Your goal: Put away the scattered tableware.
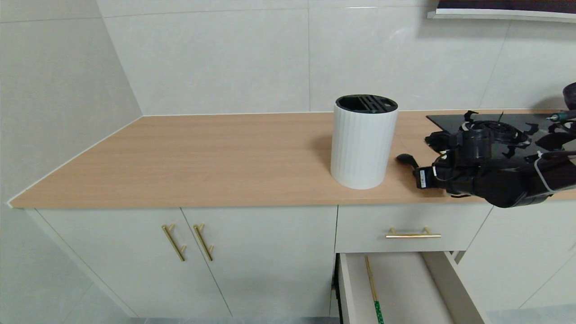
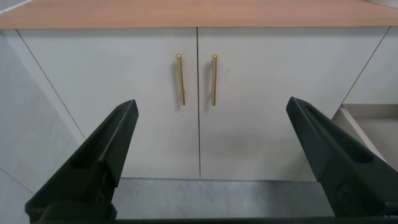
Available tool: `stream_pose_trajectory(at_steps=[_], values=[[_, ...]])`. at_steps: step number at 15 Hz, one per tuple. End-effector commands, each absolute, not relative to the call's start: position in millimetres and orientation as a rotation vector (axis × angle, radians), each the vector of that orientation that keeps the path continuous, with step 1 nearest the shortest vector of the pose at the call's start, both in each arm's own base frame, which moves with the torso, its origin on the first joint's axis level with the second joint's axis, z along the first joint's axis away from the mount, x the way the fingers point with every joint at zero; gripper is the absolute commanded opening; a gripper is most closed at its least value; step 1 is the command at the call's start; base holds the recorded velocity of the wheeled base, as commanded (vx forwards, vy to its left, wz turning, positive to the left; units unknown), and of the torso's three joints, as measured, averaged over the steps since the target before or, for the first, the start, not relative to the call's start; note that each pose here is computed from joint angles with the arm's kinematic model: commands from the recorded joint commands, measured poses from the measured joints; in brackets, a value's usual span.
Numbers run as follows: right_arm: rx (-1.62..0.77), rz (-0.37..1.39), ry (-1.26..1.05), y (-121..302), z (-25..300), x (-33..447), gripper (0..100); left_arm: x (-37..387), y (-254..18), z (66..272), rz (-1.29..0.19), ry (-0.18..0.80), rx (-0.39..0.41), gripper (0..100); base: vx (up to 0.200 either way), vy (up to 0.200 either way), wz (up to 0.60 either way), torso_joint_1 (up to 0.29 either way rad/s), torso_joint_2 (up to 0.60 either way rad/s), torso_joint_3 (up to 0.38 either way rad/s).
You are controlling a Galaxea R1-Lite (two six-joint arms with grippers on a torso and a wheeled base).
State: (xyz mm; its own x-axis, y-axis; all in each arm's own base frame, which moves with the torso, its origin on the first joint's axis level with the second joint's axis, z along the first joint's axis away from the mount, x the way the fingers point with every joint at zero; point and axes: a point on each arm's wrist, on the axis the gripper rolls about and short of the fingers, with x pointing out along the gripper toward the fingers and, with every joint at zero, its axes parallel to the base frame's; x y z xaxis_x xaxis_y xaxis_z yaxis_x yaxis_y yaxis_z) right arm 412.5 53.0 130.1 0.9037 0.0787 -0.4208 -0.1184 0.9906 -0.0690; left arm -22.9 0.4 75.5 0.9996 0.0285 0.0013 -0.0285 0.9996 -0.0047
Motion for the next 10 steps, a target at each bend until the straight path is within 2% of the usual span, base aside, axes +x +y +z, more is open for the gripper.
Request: stream_pose_trajectory(at_steps=[1, 6, 10], values=[[-0.093, 0.101, 0.435, 53.2, 129.6, 412.2, 0, -22.8, 0.4, 75.5, 0.029, 0.000, -0.005, 100, 0.000, 0.000, 0.00, 0.000, 0.00, 0.000], [-0.011, 0.082, 0.389, 53.6, 153.7, 402.9, 0, -22.8, 0.4, 75.5, 0.029, 0.000, -0.006, 100, 0.000, 0.000, 0.00, 0.000, 0.00, 0.000], [0.018, 0.094, 0.422, 47.7, 171.6, 344.4, 0, -22.8, 0.4, 75.5, 0.029, 0.000, -0.005, 100, 0.000, 0.000, 0.00, 0.000, 0.00, 0.000]])
